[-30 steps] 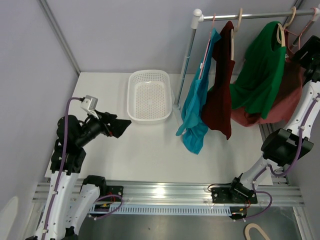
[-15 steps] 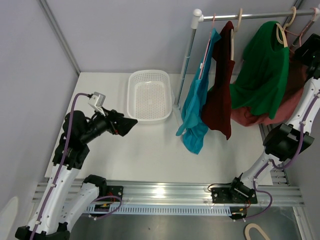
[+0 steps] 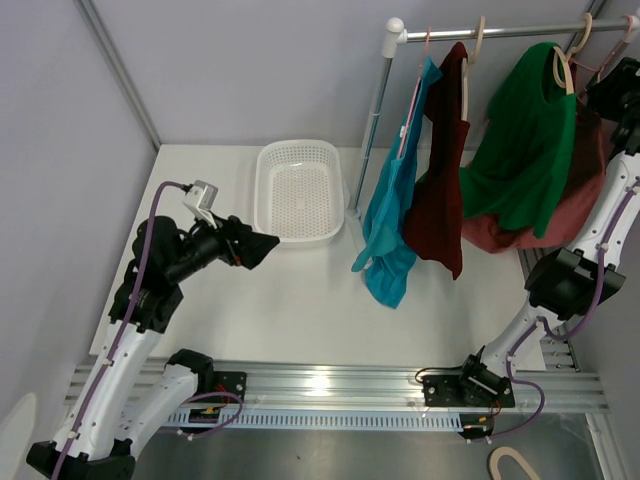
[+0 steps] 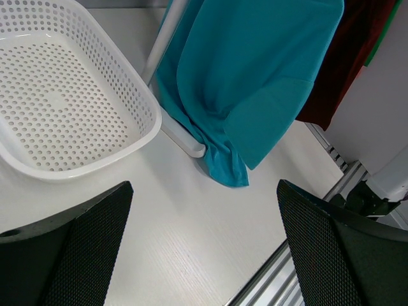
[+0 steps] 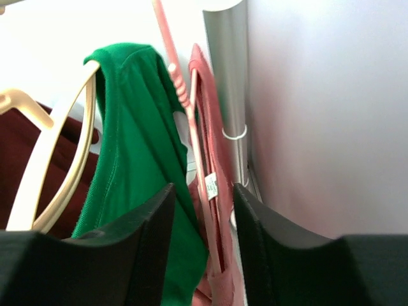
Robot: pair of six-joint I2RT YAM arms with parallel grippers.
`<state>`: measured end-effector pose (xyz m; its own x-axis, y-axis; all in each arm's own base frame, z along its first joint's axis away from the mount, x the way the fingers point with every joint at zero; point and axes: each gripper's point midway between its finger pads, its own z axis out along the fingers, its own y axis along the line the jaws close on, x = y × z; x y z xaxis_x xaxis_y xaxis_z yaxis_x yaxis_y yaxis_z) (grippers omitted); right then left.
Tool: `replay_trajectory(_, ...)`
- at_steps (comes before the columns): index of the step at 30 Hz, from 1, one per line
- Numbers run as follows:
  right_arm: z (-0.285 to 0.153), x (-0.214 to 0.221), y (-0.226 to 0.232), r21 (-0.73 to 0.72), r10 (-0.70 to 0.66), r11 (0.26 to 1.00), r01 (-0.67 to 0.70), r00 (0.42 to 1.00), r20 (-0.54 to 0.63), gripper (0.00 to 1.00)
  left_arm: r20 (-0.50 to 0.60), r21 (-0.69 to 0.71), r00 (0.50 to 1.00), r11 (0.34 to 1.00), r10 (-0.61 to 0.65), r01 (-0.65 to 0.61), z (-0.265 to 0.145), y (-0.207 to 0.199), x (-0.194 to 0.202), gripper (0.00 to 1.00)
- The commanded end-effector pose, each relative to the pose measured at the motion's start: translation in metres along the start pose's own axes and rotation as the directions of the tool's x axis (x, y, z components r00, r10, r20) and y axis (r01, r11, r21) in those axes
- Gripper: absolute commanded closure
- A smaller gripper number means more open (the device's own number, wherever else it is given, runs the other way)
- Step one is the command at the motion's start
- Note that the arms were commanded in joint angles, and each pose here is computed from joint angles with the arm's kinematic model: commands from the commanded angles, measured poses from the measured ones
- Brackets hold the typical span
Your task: Remove the t-shirt from the hanger
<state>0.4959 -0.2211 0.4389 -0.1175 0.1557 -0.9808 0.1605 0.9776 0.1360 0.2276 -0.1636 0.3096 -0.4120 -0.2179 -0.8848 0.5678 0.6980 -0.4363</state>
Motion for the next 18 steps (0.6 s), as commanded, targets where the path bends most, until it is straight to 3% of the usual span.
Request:
replay_trajectory(1,0.0026,-0.0086,0.0092,-0.028,-0.031,0.999,0.031,0.999,0.023,0.5,0.052,0.023,0.997,0.998,0.049,-0.05,-0.0022,-0.0107,-0.019,0.01)
replay_trajectory(8,0.0091,-0.0007,0.0113,-0.029,-0.031,0.999,0.031,1.0,0.003,0.57,0.052,0.014,0.997,0.998,0.057,-0.057,-0.0035,-0.0098,-0.0194,0.01)
replay_trajectory(11,0.0088,-0.0006,0.0141,-0.034,-0.031,0.999,0.031,1.0,0.002,0.72,0.048,0.016,0.997,0.998,0.057,-0.058,-0.0034,-0.0099,-0.0182,0.0)
replay_trajectory(12,0.0082,-0.0011,0.0126,-0.023,-0.031,0.999,0.031,1.0,0.002,0.81,0.049,0.018,0.997,0.998,0.058,-0.059,-0.0039,-0.0104,-0.018,0.0)
replay_trajectory(14,0.0083,-0.0017,0.0127,-0.02,-0.032,0.999,0.032,0.999,0.004,0.84,0.046,0.017,0.997,0.998,0.056,-0.057,-0.004,-0.0099,-0.0167,0.01)
replay_trajectory(16,0.0068,-0.0042,0.0118,-0.014,-0.034,0.999,0.034,0.999,0.01,0.99,0.046,0.017,0.997,0.998,0.055,-0.056,-0.004,-0.01,-0.0167,0.01)
replay_trajectory(18,0.0068,-0.0044,0.0134,-0.028,-0.053,0.998,0.053,0.999,0.011,1.0,0.046,0.017,0.997,0.998,0.056,-0.057,-0.004,-0.0099,-0.0167,0.01)
